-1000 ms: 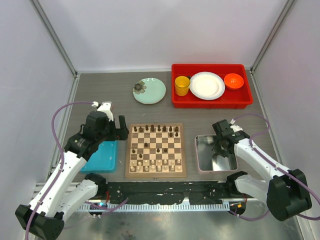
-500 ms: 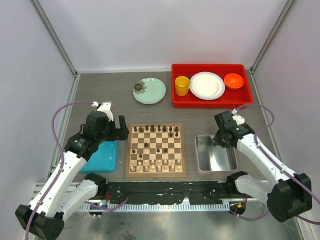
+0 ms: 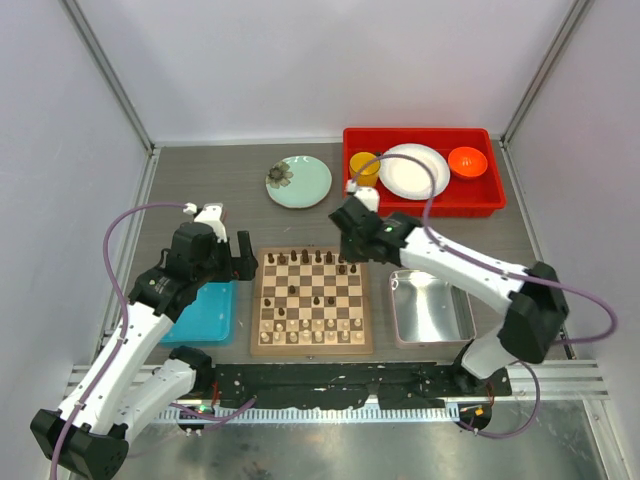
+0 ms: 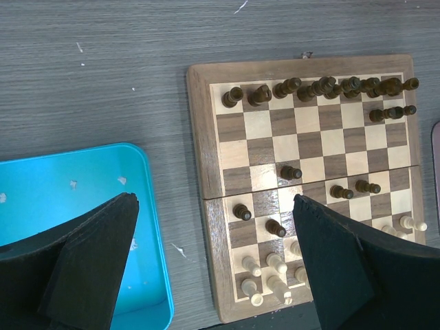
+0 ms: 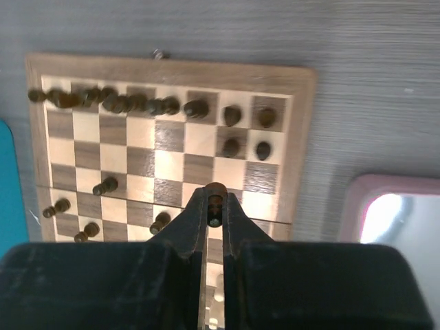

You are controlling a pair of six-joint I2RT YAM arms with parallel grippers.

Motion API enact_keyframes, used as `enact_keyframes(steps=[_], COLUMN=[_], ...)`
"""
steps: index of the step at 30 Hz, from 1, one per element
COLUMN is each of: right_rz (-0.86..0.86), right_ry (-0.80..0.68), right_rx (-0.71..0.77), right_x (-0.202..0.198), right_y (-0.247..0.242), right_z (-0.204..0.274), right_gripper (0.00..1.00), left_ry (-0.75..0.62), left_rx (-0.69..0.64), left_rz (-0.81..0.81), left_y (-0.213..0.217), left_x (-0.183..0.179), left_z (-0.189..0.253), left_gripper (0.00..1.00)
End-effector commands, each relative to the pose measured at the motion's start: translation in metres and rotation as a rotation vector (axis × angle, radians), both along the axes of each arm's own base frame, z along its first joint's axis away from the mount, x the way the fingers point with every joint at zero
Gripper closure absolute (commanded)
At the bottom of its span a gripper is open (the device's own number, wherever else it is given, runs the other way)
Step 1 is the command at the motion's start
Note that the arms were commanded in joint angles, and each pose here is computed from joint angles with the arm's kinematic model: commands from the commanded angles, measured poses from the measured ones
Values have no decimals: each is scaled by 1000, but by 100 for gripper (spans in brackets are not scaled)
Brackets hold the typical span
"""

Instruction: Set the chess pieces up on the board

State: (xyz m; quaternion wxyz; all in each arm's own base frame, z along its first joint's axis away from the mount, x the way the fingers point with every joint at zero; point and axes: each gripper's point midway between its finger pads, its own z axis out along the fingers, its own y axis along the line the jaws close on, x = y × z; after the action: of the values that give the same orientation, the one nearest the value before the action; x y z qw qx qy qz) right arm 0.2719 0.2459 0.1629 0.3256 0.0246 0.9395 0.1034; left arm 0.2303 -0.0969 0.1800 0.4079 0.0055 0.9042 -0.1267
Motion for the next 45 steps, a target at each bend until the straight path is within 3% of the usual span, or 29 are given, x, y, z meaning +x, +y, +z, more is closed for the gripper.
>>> enact_keyframes(steps=[1,7,11,24,26,31,38,43,45], right_rz=[176,282,262,282,287,293,184,-30,-127], right_ry=[-22,75,80,150,141,95,-51,-198,-215], right_rx=[-29,-102,-122,-146,-138,-104,-81,18,34], right_x=[0,-16,-14,-21,-21,-17,-7,-13,-13], right_y=[50,79,84,87,87,90,62,-4,-34], right_z=[-1,-46,-65,-96,-92,-71,-9,46,42], right_gripper=[99,99,99,80,77,57,55,56,55], left_ry=[-28,-33,-33,-31,-28,-20,-77,-22,-31], left_rx=[-13,-15,-14,-16,-19,-38,-107,-112,-74], left_rz=[-1,-1,-2,-6,-11,-35,-54,-104,-118], left_y=[-2,-2,-1,-2,-3,-10,-24,-54,-70], left_x=[6,5,5,5,5,6,17,25,29], left_z=[6,7,7,6,6,9,49,44,37], left_gripper=[0,0,0,0,0,0,0,3,4])
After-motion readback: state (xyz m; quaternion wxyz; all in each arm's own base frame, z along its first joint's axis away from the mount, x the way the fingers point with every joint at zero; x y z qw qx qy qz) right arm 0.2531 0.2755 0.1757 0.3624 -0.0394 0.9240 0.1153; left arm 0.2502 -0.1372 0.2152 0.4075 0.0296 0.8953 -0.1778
